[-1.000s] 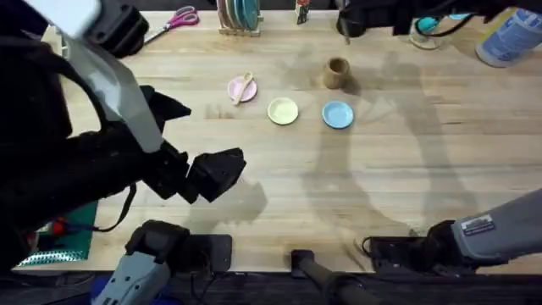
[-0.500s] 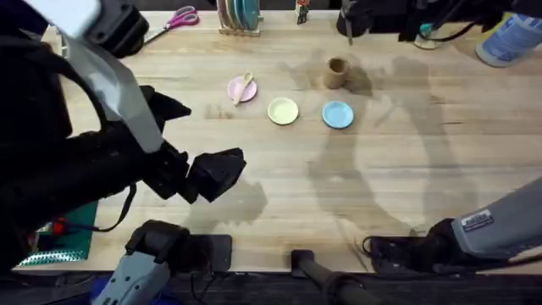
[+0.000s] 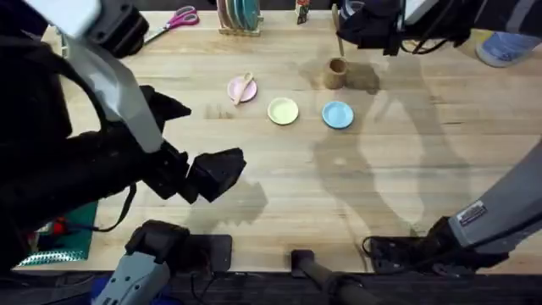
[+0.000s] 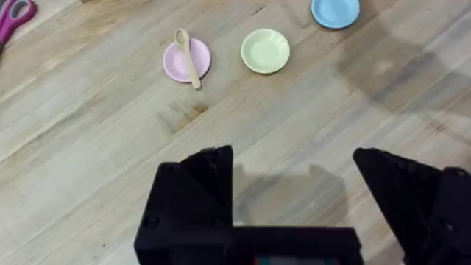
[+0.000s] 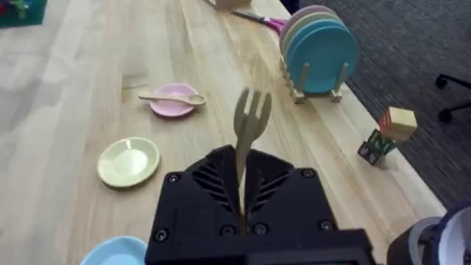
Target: Pick up a utensil and set it on the pink plate, then put the other utensil in the container.
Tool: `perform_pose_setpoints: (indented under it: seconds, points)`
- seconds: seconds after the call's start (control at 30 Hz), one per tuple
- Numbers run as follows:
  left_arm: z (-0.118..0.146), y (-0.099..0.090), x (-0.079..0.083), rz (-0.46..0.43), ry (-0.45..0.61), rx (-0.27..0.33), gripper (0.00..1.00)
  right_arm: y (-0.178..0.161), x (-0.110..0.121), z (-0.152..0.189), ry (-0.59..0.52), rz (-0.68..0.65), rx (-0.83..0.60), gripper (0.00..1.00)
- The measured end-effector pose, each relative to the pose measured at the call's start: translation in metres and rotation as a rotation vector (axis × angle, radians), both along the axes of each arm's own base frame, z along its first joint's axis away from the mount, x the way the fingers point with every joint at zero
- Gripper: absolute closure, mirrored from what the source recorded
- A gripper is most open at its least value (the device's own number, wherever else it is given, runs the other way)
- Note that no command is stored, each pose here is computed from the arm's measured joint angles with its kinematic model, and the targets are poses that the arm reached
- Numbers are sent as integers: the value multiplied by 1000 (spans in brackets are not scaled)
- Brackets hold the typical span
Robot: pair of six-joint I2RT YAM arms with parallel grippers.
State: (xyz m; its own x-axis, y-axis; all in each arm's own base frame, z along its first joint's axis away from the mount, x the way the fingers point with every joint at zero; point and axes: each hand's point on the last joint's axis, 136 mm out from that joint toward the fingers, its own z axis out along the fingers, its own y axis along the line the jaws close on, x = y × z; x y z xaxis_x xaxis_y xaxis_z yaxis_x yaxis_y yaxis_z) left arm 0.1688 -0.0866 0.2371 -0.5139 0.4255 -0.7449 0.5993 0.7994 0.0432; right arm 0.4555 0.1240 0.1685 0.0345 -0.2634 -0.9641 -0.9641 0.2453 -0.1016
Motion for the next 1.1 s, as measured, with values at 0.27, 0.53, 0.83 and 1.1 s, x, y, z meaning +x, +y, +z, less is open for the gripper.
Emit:
perform_pose_setpoints:
  seconds: [0.27,0.53,0.83,1.1]
  points:
    - [0,0,0,0,0,0,7,2,4,-23,22,25,34,971]
    - [0,0,0,0,0,0,7,2,10,-47,29,31,44,971]
    - [0,0,0,0,0,0,7,-4,12,-63,62,18,48,971]
    - [0,0,0,0,0,0,8,-7,12,-78,97,10,52,971]
